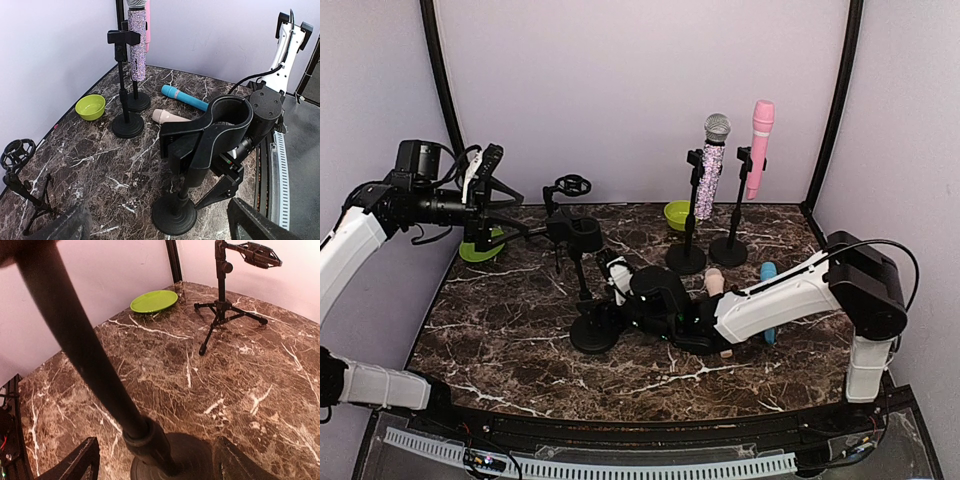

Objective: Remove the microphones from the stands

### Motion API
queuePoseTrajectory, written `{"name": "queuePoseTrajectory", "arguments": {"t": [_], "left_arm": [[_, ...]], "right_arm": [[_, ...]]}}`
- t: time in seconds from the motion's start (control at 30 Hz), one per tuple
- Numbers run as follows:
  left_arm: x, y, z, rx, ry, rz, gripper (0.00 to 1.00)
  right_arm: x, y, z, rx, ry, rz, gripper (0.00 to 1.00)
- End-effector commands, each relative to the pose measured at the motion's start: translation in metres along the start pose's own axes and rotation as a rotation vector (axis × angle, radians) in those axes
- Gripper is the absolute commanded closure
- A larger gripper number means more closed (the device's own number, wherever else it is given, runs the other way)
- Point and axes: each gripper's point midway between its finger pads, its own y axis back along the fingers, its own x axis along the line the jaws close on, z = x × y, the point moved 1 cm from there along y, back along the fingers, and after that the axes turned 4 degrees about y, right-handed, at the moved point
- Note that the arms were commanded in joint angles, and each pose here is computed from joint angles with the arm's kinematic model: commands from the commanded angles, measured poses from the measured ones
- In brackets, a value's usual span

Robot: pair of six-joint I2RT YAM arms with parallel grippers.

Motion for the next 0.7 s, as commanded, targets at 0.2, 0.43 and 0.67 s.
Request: {"name": "queuePoseTrajectory", "arguments": {"t": [0.2, 0.43, 0.67], "left_arm": [[-0.009, 0.009, 0.003, -0.016, 0.006, -0.001, 0.03], [-0.012, 0.011, 0.004, -0.021, 0.003, -0.009, 0.03], [-0.01, 0.01, 0.005, -0.027, 0.012, -0.011, 0.03]], "right_arm": [[0.031, -0.034, 0.021, -0.107, 0.162, 0.089, 0.51], [0.019, -0.029, 0.008, -0.108, 0.132, 0.041, 0.54], [0.014, -0.018, 0.026, -0.177, 0.132, 0.013, 0.84]]}}
